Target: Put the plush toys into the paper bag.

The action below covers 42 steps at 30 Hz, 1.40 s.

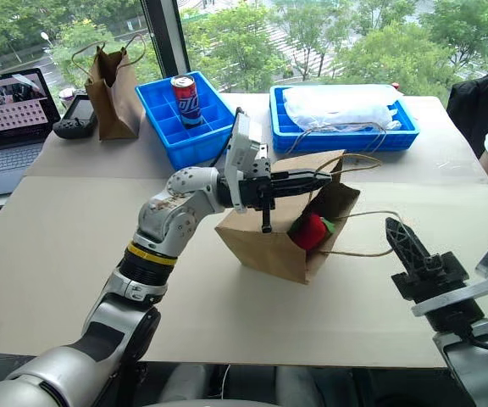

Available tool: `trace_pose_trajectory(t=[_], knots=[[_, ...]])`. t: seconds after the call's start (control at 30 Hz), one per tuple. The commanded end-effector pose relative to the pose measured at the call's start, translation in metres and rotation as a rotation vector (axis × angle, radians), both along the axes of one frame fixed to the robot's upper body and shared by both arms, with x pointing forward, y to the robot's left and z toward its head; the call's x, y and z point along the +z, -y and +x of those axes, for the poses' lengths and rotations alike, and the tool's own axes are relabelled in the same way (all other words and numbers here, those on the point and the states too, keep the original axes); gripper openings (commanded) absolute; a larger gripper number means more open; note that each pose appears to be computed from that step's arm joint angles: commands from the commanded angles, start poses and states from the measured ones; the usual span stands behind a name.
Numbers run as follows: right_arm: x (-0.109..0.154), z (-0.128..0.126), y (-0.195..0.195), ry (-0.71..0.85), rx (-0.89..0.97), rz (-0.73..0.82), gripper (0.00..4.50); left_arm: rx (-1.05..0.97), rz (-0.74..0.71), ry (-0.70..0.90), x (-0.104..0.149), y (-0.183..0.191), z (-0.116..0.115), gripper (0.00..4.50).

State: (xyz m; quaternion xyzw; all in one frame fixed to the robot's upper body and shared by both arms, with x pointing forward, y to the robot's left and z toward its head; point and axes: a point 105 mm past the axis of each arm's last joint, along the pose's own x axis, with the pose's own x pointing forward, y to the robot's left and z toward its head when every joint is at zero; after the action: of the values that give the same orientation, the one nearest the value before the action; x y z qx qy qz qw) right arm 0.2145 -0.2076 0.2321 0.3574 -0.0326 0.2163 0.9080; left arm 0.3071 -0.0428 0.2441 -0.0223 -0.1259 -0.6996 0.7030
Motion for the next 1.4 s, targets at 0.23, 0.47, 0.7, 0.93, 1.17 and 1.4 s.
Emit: trace_pose_trajectory(t=[0.23, 0.47, 0.7, 0.93, 1.17, 1.4], knots=[[0.048, 0.033, -0.075, 0.049, 0.182, 0.009, 0.02, 0.06, 0.007, 0.047, 0.012, -0.025, 0.011, 0.0], [0.041, 0.042, -0.091, 0.0, 0.176, -0.039, 0.02, 0.147, 0.036, 0.043, 0.014, -0.053, 0.025, 0.0], [0.067, 0.04, -0.11, 0.037, 0.216, -0.018, 0.02, 0.216, 0.025, 0.071, 0.039, -0.075, 0.042, 0.0], [0.056, 0.046, -0.113, -0.022, 0.225, -0.036, 0.02, 0.199, 0.063, 0.051, 0.03, -0.08, 0.036, 0.0], [0.036, 0.058, -0.114, -0.08, 0.182, -0.046, 0.02, 0.255, 0.11, 0.052, 0.017, -0.087, 0.044, 0.0], [0.032, 0.063, -0.109, -0.078, 0.151, -0.044, 0.81, 0.257, 0.093, -0.072, 0.017, -0.098, 0.051, 0.58]])
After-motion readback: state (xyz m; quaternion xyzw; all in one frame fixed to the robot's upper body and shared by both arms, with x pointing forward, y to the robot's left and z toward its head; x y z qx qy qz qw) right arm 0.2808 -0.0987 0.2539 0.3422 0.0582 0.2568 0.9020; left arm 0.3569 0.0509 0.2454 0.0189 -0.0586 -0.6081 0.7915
